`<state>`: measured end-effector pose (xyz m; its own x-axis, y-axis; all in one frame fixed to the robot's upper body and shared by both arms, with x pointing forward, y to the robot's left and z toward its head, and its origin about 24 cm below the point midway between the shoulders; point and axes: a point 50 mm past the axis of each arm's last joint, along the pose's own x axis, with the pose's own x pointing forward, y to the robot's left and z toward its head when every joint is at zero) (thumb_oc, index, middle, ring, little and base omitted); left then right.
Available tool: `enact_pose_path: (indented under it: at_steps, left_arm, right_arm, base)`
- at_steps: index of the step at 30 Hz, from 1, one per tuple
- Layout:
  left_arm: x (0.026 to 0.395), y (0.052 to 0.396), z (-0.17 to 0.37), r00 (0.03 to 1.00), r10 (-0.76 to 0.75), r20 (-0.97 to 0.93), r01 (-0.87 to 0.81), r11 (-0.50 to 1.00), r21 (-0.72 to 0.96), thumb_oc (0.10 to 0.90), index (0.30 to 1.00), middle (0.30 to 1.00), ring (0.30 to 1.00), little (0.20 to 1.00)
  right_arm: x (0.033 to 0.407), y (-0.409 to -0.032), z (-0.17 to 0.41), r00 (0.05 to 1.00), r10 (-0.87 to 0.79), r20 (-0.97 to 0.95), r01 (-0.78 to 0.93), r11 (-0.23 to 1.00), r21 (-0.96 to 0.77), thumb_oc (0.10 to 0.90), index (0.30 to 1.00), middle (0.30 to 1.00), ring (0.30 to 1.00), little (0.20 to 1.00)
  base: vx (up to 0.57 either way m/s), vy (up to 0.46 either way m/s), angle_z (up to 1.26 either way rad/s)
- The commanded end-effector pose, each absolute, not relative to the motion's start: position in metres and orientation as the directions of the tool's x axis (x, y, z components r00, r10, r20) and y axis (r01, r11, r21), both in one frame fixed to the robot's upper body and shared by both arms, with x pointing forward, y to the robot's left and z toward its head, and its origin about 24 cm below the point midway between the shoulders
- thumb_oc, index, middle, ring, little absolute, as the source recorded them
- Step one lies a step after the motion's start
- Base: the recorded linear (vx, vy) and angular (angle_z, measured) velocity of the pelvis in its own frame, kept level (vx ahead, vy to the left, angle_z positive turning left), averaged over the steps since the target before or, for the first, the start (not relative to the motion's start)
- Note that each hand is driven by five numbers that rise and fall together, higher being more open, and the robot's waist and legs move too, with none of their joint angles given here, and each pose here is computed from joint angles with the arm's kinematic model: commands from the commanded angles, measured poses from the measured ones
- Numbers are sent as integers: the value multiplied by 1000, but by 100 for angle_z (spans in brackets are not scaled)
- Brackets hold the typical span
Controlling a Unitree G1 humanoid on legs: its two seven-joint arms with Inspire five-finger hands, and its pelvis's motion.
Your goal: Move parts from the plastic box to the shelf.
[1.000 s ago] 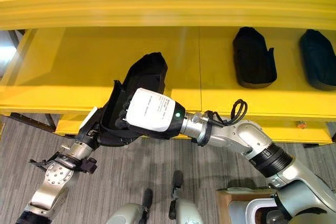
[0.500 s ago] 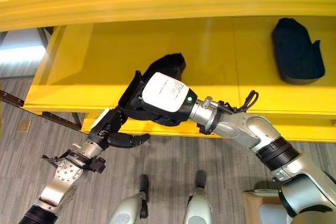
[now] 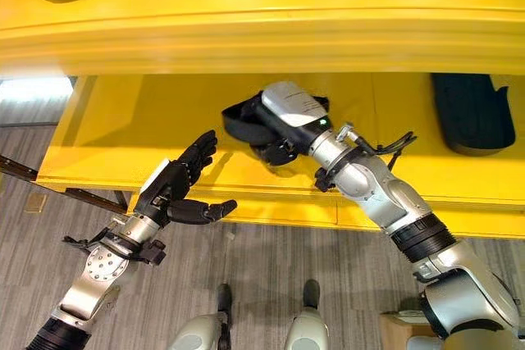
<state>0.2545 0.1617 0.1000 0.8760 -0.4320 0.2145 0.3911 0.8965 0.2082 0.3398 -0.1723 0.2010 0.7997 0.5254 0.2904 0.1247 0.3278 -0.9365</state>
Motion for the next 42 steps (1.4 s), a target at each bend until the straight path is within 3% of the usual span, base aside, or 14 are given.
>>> enact_pose_path:
  at_steps: [1, 7, 15, 23, 27, 28, 32, 42]
  left_arm:
    - [247, 154, 129, 804, -462, 375, 426, 887, 179, 900, 1000, 1000, 1000, 1000]
    - [249, 154, 133, 790, -479, 383, 435, 878, 202, 900, 1000, 1000, 1000, 1000]
    - [253, 155, 137, 780, -487, 393, 429, 873, 231, 900, 1000, 1000, 1000, 1000]
    - [257, 154, 145, 763, -500, 410, 430, 866, 256, 900, 1000, 1000, 1000, 1000]
    - [256, 154, 145, 754, -512, 411, 431, 858, 278, 900, 1000, 1000, 1000, 1000]
    - [254, 156, 145, 753, -515, 409, 431, 856, 285, 900, 1000, 1000, 1000, 1000]
    - [251, 158, 146, 748, -531, 399, 446, 846, 292, 900, 1000, 1000, 1000, 1000]
    - [251, 155, 149, 730, -550, 405, 464, 834, 298, 900, 1000, 1000, 1000, 1000]
  right_arm:
    - [343, -185, 231, 795, 415, 443, 219, 484, -847, 400, 300, 300, 300, 300]
    - [352, -220, 233, 858, 290, 425, 263, 462, -847, 400, 300, 300, 300, 300]
    - [351, -231, 236, 854, 329, 403, 254, 413, -875, 400, 300, 300, 300, 300]
    - [339, -181, 250, 713, 575, 401, 219, 360, -907, 400, 300, 300, 300, 300]
    - [320, -145, 242, 548, 798, 250, 360, 44, -932, 400, 300, 300, 300, 300]
    - [314, -139, 242, 509, 828, 234, 372, 33, -928, 400, 300, 300, 300, 300]
    - [304, -126, 247, 382, 854, 354, 432, 174, -885, 400, 300, 300, 300, 300]
    - [317, -132, 248, 474, 792, 385, 442, 165, -882, 400, 300, 300, 300, 300]
  base:
    - [7, -104, -4]
    - [-43, -53, -3]
    - [-69, -60, -2]
    - [-75, -64, -6]
    - [-80, -86, -4]
    - [-75, -136, 6]
    - [-14, -65, -1]
    - [0, 0, 0]
